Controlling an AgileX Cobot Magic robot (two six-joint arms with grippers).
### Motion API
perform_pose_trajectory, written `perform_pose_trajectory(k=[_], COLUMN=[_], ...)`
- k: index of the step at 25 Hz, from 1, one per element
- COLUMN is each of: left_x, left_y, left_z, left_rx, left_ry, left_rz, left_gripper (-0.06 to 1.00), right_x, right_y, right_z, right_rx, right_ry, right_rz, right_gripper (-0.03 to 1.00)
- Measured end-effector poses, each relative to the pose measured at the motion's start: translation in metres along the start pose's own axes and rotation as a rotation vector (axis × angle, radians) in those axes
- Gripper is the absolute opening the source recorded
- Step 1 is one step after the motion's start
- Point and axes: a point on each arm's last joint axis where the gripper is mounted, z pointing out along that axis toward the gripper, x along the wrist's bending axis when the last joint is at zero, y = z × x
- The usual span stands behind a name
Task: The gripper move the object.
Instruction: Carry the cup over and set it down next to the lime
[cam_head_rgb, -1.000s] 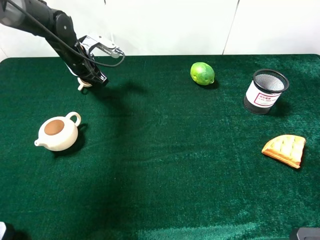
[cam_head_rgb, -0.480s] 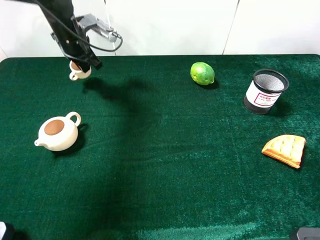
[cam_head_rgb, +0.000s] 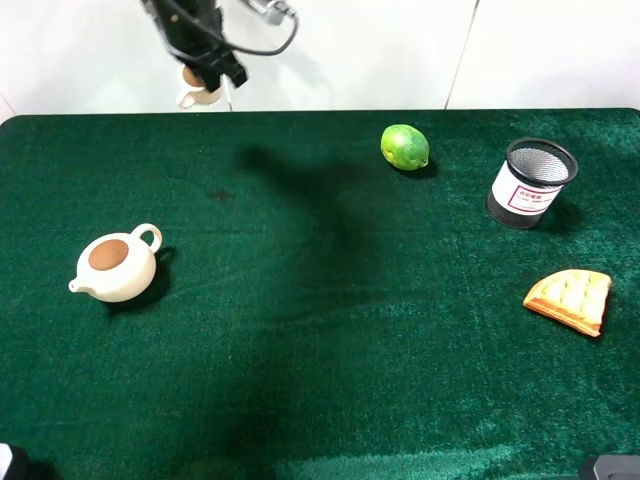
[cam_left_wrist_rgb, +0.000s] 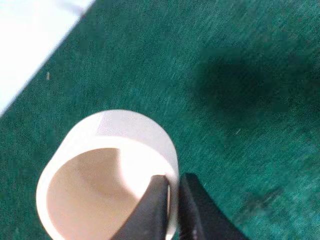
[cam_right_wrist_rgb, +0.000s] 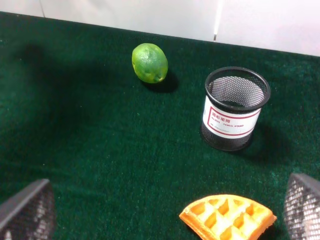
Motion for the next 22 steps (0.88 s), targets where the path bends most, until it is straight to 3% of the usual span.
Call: perform_pose_trajectory(k=[13,22], left_x=[-0.106,-0.184], left_y=[0.048,0.059], left_z=[-0.027,-0.024], left_rx=[-0.177,-0.213], left_ry=[-0.171,-0.301], left_rz=[0.102,0.171], left_gripper=[0.04,0.04], right_x=[0.0,0.0], right_y=[0.0,0.0], right_z=[0.0,0.0], right_rx=[0.0,0.0], right_ry=[0.0,0.0], right_rz=[0.0,0.0], right_gripper=[0.69,0.69])
